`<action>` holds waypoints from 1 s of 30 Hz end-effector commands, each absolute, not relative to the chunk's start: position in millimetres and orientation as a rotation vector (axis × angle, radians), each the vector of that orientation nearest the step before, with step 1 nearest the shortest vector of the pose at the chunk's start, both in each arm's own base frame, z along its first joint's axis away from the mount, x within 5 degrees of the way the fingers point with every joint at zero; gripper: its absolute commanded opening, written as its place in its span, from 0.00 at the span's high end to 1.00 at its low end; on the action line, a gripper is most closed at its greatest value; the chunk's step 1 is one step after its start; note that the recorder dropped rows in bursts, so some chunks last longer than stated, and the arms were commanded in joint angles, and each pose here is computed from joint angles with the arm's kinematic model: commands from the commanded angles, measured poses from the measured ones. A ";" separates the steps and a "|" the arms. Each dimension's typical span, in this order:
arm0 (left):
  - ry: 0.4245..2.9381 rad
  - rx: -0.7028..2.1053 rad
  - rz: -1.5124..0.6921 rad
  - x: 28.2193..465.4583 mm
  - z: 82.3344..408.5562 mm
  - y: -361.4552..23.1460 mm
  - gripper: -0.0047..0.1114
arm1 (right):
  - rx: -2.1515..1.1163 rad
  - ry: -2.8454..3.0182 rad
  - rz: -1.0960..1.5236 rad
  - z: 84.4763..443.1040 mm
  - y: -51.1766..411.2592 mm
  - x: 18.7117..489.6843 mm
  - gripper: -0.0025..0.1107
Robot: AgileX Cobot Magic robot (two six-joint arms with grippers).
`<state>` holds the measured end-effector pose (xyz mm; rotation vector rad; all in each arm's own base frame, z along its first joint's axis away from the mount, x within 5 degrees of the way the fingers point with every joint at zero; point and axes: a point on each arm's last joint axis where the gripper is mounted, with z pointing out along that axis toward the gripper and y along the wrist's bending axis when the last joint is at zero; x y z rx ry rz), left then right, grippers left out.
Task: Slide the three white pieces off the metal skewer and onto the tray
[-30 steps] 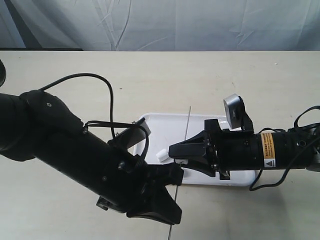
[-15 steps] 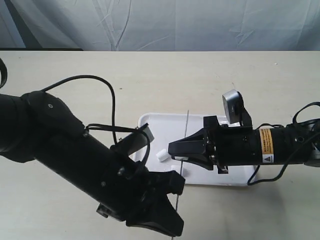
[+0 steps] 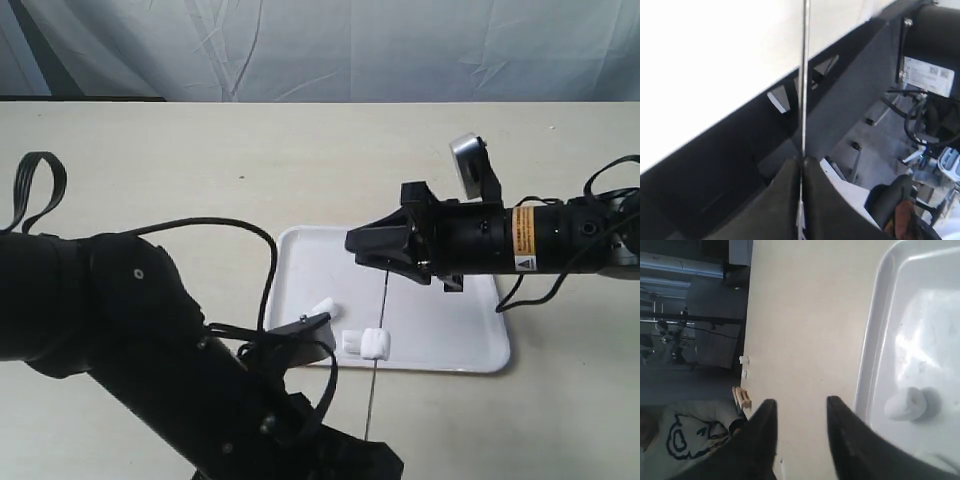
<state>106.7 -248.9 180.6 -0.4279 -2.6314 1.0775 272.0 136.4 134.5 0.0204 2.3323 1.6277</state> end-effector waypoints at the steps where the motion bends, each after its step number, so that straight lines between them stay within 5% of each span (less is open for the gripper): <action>1: -2.691 -0.349 1.062 120.9 179.5 -240.8 0.96 | 0.055 2.463 1.631 135.9 113.5 280.1 0.38; 5: -2.705 -0.290 1.084 136.4 180.0 -231.0 0.96 | 0.034 2.534 1.644 122.6 116.8 255.8 0.57; 22: -2.642 -0.352 1.084 130.8 181.4 -230.6 0.96 | -0.113 2.435 1.815 125.6 133.6 231.3 0.54; 30: -2.655 -0.335 1.093 132.3 181.3 -231.2 0.96 | -0.123 2.441 1.818 125.5 133.6 230.4 0.66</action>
